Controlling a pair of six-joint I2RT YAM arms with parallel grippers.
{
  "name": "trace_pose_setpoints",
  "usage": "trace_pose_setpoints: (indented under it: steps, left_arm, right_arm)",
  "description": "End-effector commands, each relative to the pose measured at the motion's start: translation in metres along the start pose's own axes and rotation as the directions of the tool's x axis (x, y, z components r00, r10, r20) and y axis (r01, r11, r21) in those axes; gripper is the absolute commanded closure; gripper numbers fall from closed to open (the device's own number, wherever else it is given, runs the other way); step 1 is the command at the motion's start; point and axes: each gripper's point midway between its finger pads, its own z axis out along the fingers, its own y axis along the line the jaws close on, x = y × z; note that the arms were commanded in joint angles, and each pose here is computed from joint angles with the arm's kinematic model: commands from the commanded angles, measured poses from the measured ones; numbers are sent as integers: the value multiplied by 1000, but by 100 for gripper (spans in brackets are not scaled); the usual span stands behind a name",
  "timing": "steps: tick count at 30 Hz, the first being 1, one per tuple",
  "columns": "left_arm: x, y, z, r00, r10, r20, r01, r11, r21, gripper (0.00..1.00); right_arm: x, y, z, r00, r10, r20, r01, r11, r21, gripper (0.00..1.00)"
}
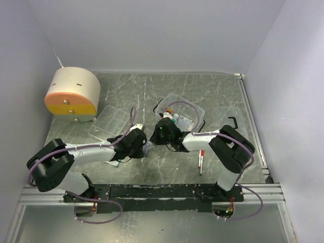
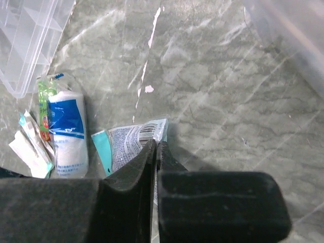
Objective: Organize the medicine kit
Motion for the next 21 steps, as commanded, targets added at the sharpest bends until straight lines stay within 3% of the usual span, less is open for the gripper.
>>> trace_pose_setpoints:
  steps: [1,7,14,21]
  left_arm:
    - [13,17,-3,999,13,-40,-15,999,-42,84]
    - [9,21,-6,999,24,-30,-26,998,-58,84]
    - [-2,14,-12,999,53,-6,-53,998,-31,83]
    - [-52,-17,-59,991,38,125,-48,996,73,78]
  right_arm:
    - [1,-10,-12,1000,-13,-7,13,999,30,100]
    - [-23,-9,-37,995,-97,37,94,994,60,100]
    - [-40,3,-65,986,-161,42,162,987,-22,100]
    - [-88,21,-111,962,-212,169,216,976,-6,100]
